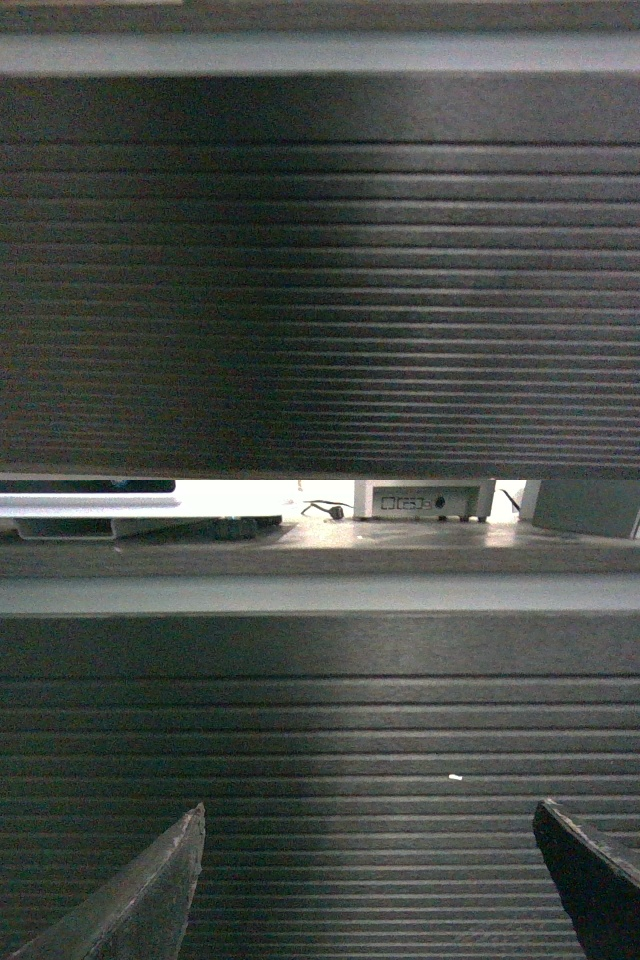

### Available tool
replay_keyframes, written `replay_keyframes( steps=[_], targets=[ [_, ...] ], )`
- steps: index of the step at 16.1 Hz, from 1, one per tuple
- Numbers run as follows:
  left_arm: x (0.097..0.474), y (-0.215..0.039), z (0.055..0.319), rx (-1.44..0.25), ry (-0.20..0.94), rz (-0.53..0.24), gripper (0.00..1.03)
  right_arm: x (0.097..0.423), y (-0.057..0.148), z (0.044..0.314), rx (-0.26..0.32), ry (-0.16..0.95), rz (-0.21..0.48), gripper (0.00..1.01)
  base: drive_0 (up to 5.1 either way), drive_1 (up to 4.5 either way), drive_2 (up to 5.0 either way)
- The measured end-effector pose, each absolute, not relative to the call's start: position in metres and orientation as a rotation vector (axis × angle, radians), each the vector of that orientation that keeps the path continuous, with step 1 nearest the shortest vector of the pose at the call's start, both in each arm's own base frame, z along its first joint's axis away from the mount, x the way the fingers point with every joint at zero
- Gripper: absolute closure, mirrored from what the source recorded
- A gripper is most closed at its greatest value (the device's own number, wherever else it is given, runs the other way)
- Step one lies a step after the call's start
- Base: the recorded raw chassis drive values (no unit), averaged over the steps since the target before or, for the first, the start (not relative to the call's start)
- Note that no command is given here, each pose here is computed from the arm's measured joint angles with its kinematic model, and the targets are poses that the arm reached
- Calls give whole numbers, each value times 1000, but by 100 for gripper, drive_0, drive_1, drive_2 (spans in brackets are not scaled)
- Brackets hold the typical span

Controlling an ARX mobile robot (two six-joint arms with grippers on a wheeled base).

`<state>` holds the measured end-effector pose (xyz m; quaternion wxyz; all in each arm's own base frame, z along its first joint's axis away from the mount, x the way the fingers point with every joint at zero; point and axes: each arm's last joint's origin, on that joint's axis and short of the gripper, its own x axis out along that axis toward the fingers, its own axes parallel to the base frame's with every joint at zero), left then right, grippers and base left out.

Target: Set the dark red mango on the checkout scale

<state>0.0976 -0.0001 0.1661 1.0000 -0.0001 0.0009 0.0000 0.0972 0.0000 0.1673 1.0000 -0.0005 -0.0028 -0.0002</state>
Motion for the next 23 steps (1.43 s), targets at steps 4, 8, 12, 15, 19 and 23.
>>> replay_keyframes(
  steps=[4, 8, 12, 15, 19, 23],
  targets=[
    [98, 0, 166, 0, 1, 0, 5, 97, 0, 167, -2, -4, 0, 3, 0, 0, 0],
    [98, 0, 166, 1, 1, 1, 5, 97, 0, 167, 0, -3, 0, 3, 0, 0, 0],
    [98, 0, 166, 1, 2, 0, 5, 97, 0, 167, -1, -3, 1, 3, 0, 0, 0],
    [98, 0, 166, 0, -2, -2, 5, 97, 0, 167, 0, -8, -1, 3, 0, 0, 0],
    [98, 0, 166, 0, 1, -1, 5, 97, 0, 167, -1, -5, -1, 3, 0, 0, 0],
    [98, 0, 166, 0, 1, -1, 5, 97, 0, 167, -1, -4, 0, 3, 0, 0, 0]
  ],
)
